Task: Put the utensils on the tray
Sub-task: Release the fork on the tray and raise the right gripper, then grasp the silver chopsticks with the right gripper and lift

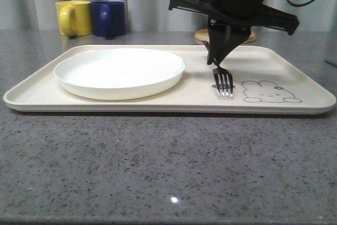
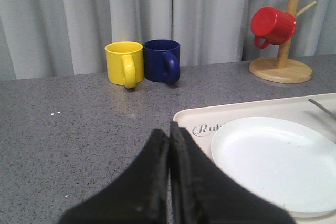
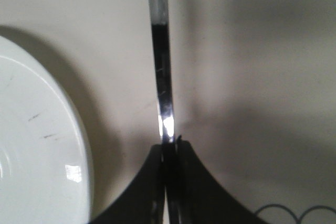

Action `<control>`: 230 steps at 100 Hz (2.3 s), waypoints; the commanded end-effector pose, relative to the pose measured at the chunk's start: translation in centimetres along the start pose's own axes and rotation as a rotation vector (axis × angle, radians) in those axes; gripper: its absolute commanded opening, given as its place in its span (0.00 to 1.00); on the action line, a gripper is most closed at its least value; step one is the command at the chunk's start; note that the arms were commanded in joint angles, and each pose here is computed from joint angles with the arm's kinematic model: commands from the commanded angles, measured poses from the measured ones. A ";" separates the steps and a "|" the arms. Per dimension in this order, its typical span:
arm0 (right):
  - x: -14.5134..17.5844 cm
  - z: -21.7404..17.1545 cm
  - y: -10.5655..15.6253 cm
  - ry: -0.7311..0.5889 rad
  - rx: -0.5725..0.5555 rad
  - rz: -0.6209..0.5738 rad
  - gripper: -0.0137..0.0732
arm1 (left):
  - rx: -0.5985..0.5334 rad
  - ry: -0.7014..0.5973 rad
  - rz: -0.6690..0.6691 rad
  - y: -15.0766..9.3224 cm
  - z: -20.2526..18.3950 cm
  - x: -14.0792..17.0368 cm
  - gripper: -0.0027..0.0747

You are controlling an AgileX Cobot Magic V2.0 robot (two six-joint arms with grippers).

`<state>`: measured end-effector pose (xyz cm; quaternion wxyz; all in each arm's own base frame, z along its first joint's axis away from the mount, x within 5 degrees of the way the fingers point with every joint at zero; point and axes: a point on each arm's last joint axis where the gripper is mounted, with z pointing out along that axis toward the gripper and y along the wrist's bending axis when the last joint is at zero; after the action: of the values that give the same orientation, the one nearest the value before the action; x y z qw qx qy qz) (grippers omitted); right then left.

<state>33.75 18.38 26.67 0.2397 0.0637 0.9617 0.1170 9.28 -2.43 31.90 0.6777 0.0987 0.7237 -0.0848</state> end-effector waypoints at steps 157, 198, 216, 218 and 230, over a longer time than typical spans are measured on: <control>-4.7 -12.4 -16.3 -0.083 0.253 -0.102 0.50 | -0.020 -0.088 -0.014 0.2 -0.1 -1.5 0.01; -3.7 -9.0 -19.0 -0.017 0.252 -0.113 0.50 | -0.020 -0.088 -0.014 0.2 -0.1 -1.5 0.01; -3.8 -6.6 -19.4 0.050 0.240 -0.108 0.50 | -0.020 -0.088 -0.014 0.2 -0.1 -1.5 0.01; -3.8 -6.4 -19.4 0.057 0.239 -0.107 0.50 | -0.020 -0.088 -0.014 0.2 -0.1 -1.5 0.01; -3.8 -5.3 -19.6 0.088 0.234 -0.110 0.50 | -0.020 -0.088 -0.014 0.2 -0.1 -1.5 0.01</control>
<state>32.98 -2.06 26.57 0.1613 0.0373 0.9862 -0.0071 9.28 -2.43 31.90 0.6777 0.0987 0.7237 -0.0848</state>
